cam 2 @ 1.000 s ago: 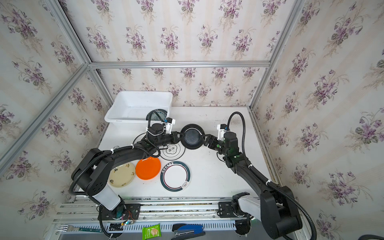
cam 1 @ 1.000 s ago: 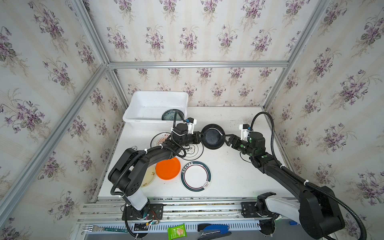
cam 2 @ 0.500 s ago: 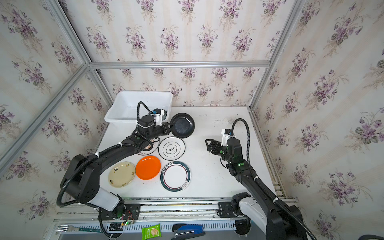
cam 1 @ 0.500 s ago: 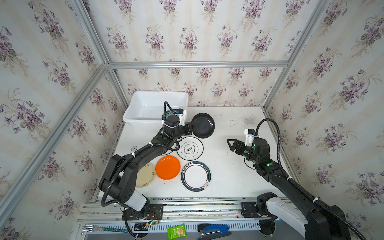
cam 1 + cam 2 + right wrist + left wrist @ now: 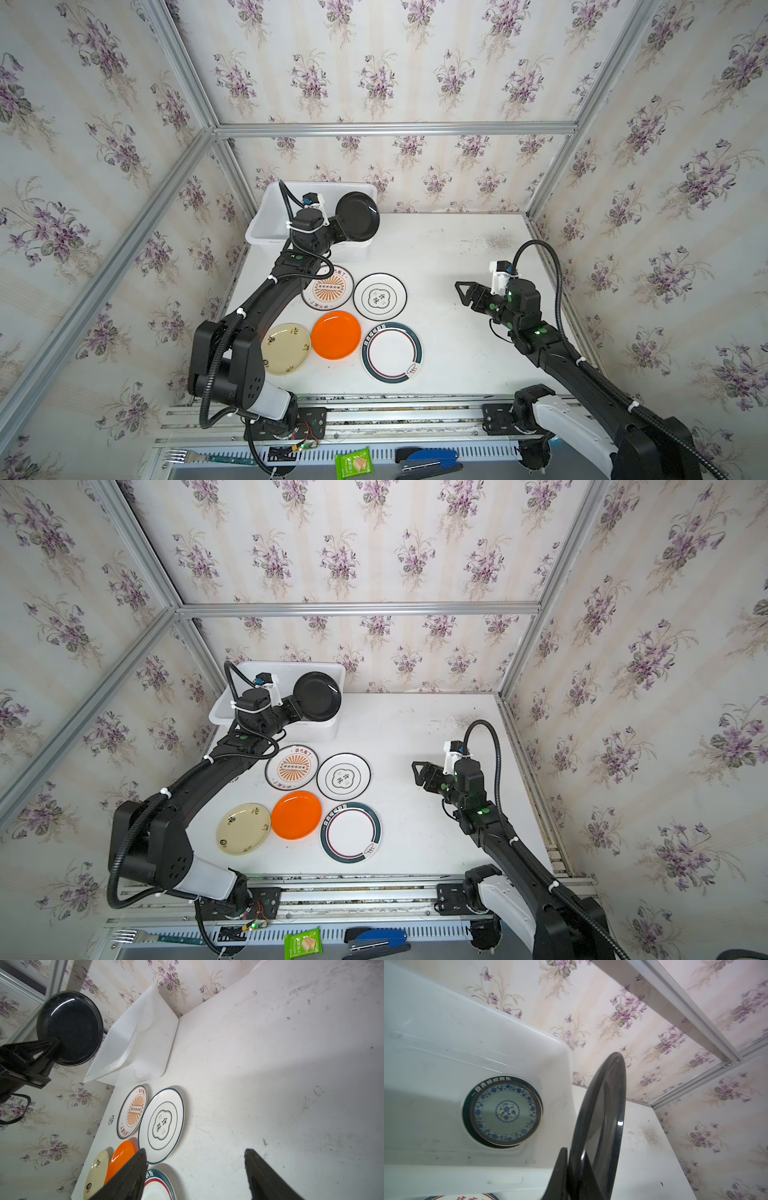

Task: Place the plates into the plastic bin on the countertop
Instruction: 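Carry the black plate into the bin with the left gripper while the right withdraws, then lower the black plate flat into the bin and open the left gripper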

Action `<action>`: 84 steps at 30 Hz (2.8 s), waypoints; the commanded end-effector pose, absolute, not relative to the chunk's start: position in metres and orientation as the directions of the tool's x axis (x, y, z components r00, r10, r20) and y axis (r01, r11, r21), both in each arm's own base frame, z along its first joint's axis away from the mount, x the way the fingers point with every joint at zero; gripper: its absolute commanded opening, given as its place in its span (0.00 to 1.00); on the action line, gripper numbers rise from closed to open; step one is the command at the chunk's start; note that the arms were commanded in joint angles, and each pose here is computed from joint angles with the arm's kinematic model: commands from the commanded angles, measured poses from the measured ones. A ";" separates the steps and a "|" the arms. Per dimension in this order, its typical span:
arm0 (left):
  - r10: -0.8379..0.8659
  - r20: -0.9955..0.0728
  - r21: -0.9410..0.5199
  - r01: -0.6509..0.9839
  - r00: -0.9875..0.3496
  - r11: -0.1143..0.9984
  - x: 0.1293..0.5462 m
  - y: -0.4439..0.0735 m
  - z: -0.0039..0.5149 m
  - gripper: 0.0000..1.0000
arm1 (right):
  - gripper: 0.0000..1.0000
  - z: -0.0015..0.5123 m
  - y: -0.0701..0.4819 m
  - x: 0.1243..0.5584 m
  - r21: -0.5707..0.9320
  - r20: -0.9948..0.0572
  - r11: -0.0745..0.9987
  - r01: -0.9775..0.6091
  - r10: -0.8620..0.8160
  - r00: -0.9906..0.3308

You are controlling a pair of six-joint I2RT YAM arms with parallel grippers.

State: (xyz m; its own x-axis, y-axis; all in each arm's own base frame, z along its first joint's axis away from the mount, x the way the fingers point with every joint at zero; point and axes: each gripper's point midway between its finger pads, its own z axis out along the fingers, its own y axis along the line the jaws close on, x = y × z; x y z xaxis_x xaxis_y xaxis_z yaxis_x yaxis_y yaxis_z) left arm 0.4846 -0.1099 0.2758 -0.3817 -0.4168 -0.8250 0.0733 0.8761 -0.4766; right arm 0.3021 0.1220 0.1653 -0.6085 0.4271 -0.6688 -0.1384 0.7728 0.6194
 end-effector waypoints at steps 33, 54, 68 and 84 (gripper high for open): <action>-0.244 -0.683 -0.156 -0.189 -0.688 0.969 0.575 -0.047 0.160 0.06 | 0.76 0.171 0.117 0.303 0.626 -0.659 0.773 -0.102 0.455 -0.599; -0.252 -0.610 -0.174 -0.183 -0.751 0.968 0.586 -0.047 0.126 0.21 | 0.76 0.157 0.113 0.307 0.619 -0.635 0.784 -0.043 0.468 -0.615; -0.218 -0.627 -0.165 -0.146 -0.748 0.975 0.585 -0.049 0.138 0.48 | 0.76 0.153 0.113 0.311 0.618 -0.621 0.785 -0.025 0.469 -0.628; -0.229 -0.723 -0.174 -0.149 -0.652 0.973 0.542 -0.053 0.222 0.99 | 0.76 0.155 0.126 0.313 0.610 -0.569 0.791 -0.038 0.404 -0.716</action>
State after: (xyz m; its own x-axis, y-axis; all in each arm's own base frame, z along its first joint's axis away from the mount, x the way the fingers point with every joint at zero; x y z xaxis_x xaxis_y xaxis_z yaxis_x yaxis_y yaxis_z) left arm 0.5517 -0.0584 0.2061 -0.6858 -0.2148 -0.6954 -0.1199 0.9758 -0.1831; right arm 0.3112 0.1204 0.1482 -0.7047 0.4338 -0.5615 -0.0004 0.7911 0.6117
